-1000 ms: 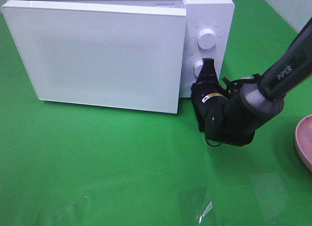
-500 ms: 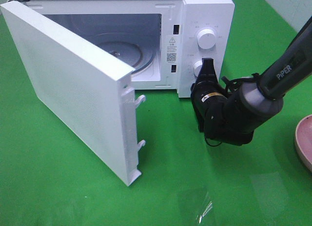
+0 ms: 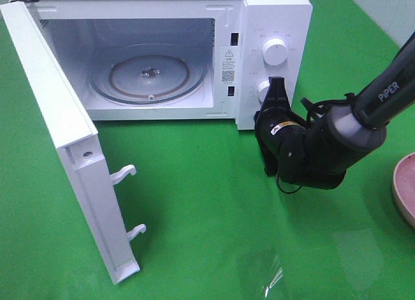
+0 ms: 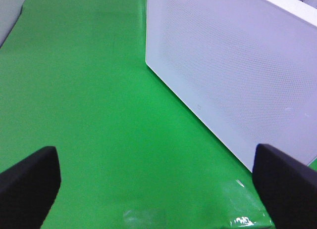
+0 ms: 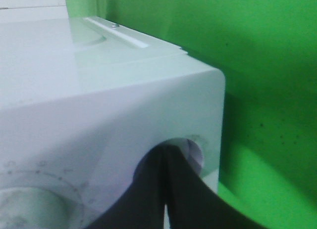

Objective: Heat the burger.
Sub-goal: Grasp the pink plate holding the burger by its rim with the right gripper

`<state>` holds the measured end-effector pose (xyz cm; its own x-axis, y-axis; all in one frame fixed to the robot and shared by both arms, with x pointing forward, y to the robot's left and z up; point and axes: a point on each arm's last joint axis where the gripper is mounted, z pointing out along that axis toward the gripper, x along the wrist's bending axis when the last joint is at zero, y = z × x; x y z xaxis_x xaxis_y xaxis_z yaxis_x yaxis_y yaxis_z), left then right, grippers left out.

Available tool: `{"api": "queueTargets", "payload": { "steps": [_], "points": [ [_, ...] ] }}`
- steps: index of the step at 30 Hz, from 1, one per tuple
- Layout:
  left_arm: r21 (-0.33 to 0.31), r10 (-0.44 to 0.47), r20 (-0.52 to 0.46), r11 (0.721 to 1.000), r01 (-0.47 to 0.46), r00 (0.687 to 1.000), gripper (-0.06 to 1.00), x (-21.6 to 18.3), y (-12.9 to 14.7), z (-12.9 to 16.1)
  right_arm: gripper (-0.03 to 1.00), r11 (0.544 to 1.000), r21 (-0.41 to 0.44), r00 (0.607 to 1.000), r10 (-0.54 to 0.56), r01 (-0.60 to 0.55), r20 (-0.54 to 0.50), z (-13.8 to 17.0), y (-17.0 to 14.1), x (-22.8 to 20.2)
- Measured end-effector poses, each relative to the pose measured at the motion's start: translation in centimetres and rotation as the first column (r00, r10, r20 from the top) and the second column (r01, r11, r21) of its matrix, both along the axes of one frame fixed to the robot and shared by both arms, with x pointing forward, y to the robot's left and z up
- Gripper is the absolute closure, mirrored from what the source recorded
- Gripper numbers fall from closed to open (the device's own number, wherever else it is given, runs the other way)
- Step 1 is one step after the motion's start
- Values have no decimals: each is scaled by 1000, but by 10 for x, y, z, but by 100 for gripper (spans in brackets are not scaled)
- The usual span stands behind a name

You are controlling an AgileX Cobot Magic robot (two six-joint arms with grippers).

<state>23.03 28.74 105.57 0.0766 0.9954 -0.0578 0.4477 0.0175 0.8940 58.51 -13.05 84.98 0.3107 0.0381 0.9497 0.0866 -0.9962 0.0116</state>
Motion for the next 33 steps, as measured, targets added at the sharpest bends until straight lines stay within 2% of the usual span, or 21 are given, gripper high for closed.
{"api": "queueTargets", "payload": {
  "steps": [8, 14, 17, 22, 24, 29, 30, 31, 32, 33],
  "points": [
    [0, 0, 0, 1000, 0, 1000, -3, 0, 0, 0, 97, 1000, 3, 997, 31, -31, -76, 7, 1, -1],
    [0, 0, 0, 1000, 0, 1000, -3, 0, 0, 0, 97, 992, -65, 988, 101, -109, -115, 16, -1, -16],
    [0, 0, 0, 1000, 0, 1000, -3, 0, 0, 0, 97, 991, -75, 987, 105, -114, -122, 16, -3, -19],
    [0, 0, 0, 1000, 0, 1000, -3, 0, 0, 0, 97, 976, -143, 976, 137, -162, -168, 22, -11, -35],
    [0, 0, 0, 1000, 0, 1000, -3, 0, 0, 0, 97, 957, -199, 965, 174, -213, -198, 27, -12, -41],
    [0, 0, 0, 1000, 0, 1000, -3, 0, 0, 0, 97, 918, -267, 945, 235, -293, -229, 39, -12, -46],
    [0, 0, 0, 1000, 0, 1000, -3, 0, 0, 0, 96, 886, -308, 929, 278, -347, -246, 45, -11, -49],
    [0, 0, 0, 1000, 0, 1000, -3, 0, 0, 0, 96, 886, -308, 929, 278, -347, -246, 45, -11, -49],
    [0, 0, 0, 1000, 0, 1000, -3, 0, 0, 0, 96, 843, -356, 909, 325, -404, -262, 52, -9, -51],
    [0, 0, 0, 1000, 0, 1000, -3, 0, 0, 0, 96, 843, -356, 909, 325, -404, -262, 52, -9, -51]
  ]
}}
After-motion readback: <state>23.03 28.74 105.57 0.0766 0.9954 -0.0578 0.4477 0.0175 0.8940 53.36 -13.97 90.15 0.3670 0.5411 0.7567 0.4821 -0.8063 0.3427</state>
